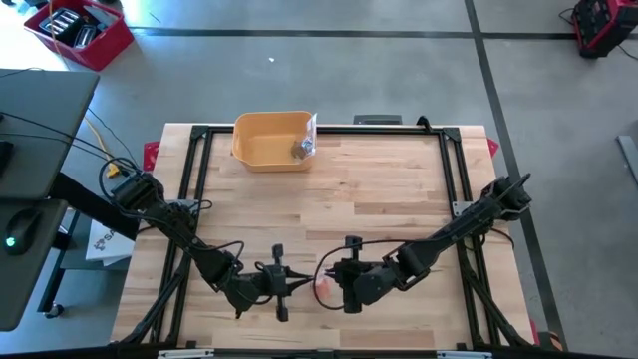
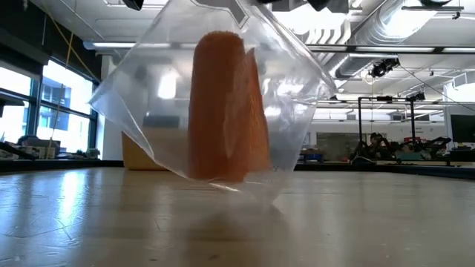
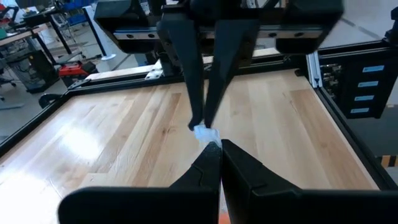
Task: Roll bandage
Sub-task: Close the transparent zip bag
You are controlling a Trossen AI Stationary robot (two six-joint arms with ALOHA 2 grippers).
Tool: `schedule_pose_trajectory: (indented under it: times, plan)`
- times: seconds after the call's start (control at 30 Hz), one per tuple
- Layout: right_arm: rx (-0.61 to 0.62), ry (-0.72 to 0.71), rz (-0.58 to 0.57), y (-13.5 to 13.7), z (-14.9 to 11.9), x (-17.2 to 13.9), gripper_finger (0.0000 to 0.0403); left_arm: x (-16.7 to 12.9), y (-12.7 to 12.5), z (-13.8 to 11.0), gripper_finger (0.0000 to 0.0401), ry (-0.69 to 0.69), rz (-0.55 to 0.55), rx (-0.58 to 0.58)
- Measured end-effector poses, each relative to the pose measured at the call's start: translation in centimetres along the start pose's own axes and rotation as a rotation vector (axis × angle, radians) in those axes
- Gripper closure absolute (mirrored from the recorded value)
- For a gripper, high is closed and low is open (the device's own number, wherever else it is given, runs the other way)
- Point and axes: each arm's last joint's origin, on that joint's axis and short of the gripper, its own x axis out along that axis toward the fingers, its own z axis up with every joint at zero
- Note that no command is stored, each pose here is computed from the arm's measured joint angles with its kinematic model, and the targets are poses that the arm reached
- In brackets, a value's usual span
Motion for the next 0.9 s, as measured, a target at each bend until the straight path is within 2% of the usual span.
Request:
schedule_pose_trajectory:
  times: [0.33,0.53,0.63,0.73,0.9]
  plan:
    - [0.032,0.173,0.000,-0.5,-1.6,-0.5,0.0403,-1.3,-0.5,0.7,0.0401,-0.027,0.006,0.047]
    - [0.039,0.123,0.015,-0.7,-0.4,-1.7,0.0392,-1.5,-0.4,1.0,0.0401,-0.032,0.001,0.043]
    - [0.067,0.080,0.032,-1.1,1.2,-3.2,0.0363,-1.5,-0.3,0.9,0.0401,-0.029,-0.006,0.037]
    - [0.066,-0.032,0.077,-1.1,2.8,-4.1,0.0315,-1.4,-0.3,0.9,0.0401,-0.028,-0.007,0.035]
    - [0.025,-0.142,0.125,-0.4,3.7,-2.6,0.0240,-1.4,-0.3,0.9,0.0401,-0.029,-0.007,0.034]
